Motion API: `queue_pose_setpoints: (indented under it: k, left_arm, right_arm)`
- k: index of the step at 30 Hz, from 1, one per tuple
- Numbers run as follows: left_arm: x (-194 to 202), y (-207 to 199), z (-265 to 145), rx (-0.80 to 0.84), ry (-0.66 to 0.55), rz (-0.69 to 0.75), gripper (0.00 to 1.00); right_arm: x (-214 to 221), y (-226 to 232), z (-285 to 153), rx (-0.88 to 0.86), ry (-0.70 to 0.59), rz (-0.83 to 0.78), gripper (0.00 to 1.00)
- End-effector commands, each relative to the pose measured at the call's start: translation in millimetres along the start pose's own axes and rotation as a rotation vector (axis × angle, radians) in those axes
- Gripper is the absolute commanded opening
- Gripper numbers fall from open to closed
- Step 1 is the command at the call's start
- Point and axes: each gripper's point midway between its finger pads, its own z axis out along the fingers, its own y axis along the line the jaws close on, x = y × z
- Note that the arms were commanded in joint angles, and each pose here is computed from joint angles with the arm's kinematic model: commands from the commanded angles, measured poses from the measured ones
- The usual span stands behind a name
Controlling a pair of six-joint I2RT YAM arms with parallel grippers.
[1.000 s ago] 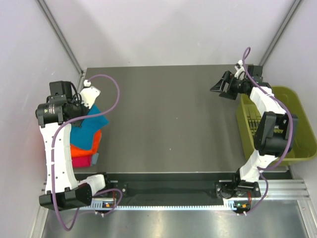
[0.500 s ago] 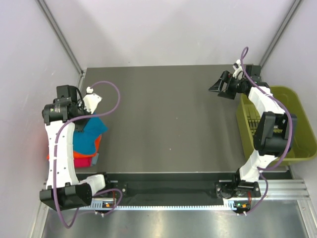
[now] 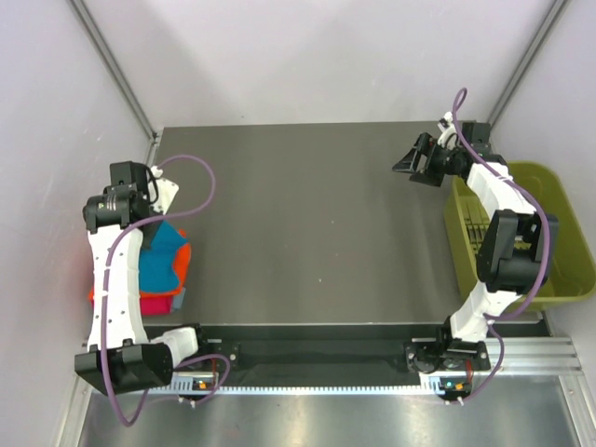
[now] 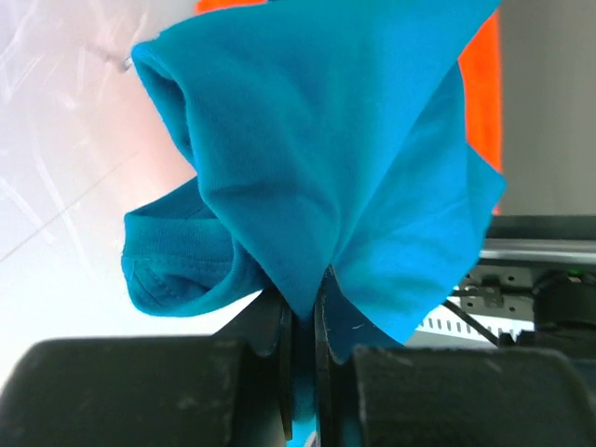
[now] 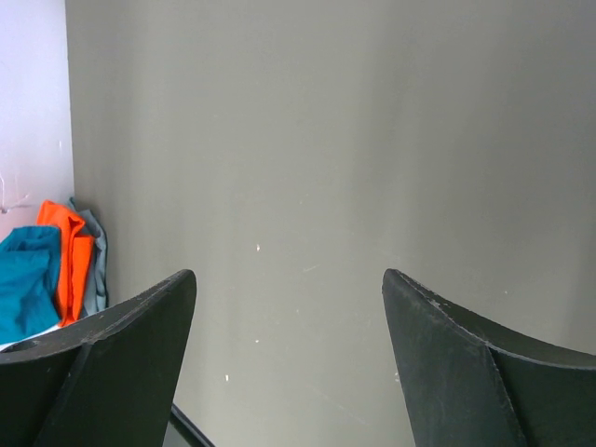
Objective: Fold and stack the t-shirts
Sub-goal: Neatly place the folded tshirt to the corner
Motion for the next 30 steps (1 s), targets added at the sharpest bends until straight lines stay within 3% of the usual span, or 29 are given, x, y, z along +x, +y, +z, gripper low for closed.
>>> queue_pose_setpoints:
  k: [1,13,18,23,30]
  left_arm:
    - [0,24,-1,-0.14,0.019,-0.073,0.0]
    - [7,28,24,-0.204,0.122,-0.151,0.0]
    - [-14,37,8,-0.197,0.025,-0.195,0.0]
    - [-40,34,-26,-0.089,-0.094,-0.237,0.0]
    - [-37,26,-45,-0.027,-0.112,-0.209,0.0]
  right_arm:
    - [-13,14,-4,-0.026,-0.048,-0.074,0.82]
    - [-9,14,-6,-0.03,-0.034,-0.072,0.82]
    - [-8,14,-5,-0.032,-0.03,-0.072,0.82]
    - [-9,12,-4,-0.03,-0.029,-0.069,0.82]
    - [-11,9,1,-0.031,-0.032,-0.058,0.82]
